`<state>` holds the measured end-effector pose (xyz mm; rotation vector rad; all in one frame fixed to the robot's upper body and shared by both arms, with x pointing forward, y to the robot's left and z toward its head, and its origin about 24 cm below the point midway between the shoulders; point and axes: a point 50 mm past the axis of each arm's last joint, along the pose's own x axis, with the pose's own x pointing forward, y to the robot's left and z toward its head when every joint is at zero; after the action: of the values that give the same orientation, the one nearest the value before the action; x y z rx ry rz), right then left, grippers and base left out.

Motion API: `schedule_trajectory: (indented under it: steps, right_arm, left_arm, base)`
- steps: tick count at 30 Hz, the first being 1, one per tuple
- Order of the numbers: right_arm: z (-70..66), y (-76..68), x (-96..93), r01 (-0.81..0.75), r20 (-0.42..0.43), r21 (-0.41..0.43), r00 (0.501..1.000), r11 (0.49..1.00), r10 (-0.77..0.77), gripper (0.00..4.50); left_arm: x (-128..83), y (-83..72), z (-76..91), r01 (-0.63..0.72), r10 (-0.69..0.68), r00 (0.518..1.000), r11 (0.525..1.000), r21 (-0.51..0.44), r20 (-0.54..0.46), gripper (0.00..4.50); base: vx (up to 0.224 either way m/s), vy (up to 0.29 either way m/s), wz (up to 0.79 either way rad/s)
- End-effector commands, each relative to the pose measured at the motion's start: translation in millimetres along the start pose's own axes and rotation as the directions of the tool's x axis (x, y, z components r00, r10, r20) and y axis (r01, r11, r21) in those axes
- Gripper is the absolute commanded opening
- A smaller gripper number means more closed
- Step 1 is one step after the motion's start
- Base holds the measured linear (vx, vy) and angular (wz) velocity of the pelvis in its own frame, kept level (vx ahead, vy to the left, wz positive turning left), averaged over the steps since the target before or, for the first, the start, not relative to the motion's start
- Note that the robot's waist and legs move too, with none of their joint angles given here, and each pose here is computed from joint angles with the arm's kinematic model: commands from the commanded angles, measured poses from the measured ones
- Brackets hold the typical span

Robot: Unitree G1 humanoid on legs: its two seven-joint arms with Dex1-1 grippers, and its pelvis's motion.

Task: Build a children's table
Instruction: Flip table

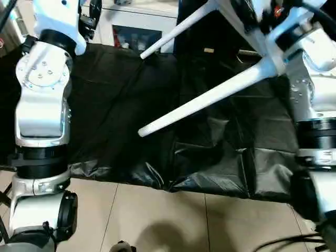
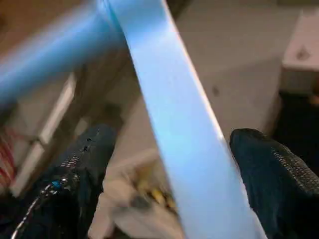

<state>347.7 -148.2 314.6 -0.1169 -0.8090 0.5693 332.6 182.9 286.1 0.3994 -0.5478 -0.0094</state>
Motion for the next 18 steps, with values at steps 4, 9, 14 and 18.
schedule_trajectory:
  steps: [4, 9, 14, 18]
  right_arm:
    - [1.5, 28.4, -13.0, -0.273, -0.005, 0.176, 0.960, 0.946, 0.279, 4.09]
    - [-75.8, 71.2, -76.3, -0.374, -0.458, 0.360, 0.728, 0.855, 0.511, 4.09]
    - [-112.7, 90.1, -119.2, -0.246, -0.585, 0.486, 0.621, 0.839, 0.521, 4.49]
    - [-128.1, 89.6, -150.8, -0.151, -0.689, 0.517, 0.510, 0.843, 0.514, 4.50]
  left_arm:
    - [-6, -10.9, -26.7, 0.010, -0.019, 0.991, 0.998, -0.069, -0.135, 2.59]
    - [-7, -9.5, -27.0, 0.009, -0.018, 0.991, 0.998, -0.065, -0.136, 2.51]
    - [-7, -10.2, -27.5, 0.015, -0.024, 0.991, 0.998, -0.066, -0.135, 2.39]
    - [-6, -10.0, -27.1, 0.024, -0.031, 0.991, 0.998, -0.057, -0.130, 2.32]
  base:
    - [0.000, 0.000, 0.00]
    - [0.000, 0.000, 0.00]
    - [0.000, 0.000, 0.00]
    - [0.000, 0.000, 0.00]
